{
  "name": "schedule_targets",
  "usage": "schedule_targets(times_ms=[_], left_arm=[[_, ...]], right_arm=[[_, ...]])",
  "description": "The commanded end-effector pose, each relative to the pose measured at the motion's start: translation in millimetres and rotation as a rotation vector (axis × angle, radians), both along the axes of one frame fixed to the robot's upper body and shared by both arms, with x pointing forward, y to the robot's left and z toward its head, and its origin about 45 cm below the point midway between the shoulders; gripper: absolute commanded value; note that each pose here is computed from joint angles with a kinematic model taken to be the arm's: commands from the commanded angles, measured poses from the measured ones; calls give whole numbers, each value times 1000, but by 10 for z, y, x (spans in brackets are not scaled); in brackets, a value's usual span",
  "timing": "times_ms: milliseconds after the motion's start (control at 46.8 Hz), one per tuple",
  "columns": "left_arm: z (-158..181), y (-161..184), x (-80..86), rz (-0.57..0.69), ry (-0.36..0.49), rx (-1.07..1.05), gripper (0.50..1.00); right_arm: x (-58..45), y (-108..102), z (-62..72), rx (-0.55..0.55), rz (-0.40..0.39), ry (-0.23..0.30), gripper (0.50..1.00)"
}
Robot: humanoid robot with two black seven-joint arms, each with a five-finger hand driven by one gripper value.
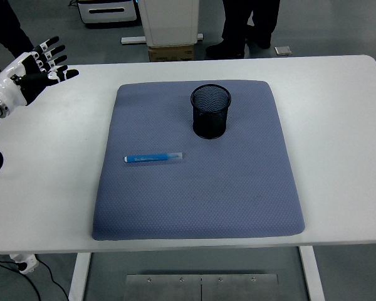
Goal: Left hand places marker in pen holder
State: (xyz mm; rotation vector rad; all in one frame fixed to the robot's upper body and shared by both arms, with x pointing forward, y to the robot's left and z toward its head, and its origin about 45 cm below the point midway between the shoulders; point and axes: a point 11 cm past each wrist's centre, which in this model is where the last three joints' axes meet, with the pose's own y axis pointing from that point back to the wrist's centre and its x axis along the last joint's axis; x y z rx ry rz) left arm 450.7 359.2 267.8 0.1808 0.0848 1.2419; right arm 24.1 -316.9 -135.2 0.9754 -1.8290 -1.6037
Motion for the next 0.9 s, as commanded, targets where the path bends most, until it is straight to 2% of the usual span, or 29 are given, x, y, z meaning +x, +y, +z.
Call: schedule_targets(times_ms=[0, 171, 385, 662, 876], left_arm=[[-6, -139, -32, -80, 32, 78, 1000], [-114, -369, -115, -258, 83, 303, 1000], [18, -432, -81, -359, 39, 465, 1000], [24, -820, -116, -588, -27, 669, 1000], [-41, -1052, -132, -694, -56, 757, 1000]], right_arm=[[1, 0, 0, 0, 0, 0, 1000], [1, 0, 0, 0, 0, 0, 1000], [1, 0, 0, 0, 0, 0, 1000], [1, 0, 0, 0, 0, 0, 1000], [1, 0, 0, 0, 0, 0, 1000]])
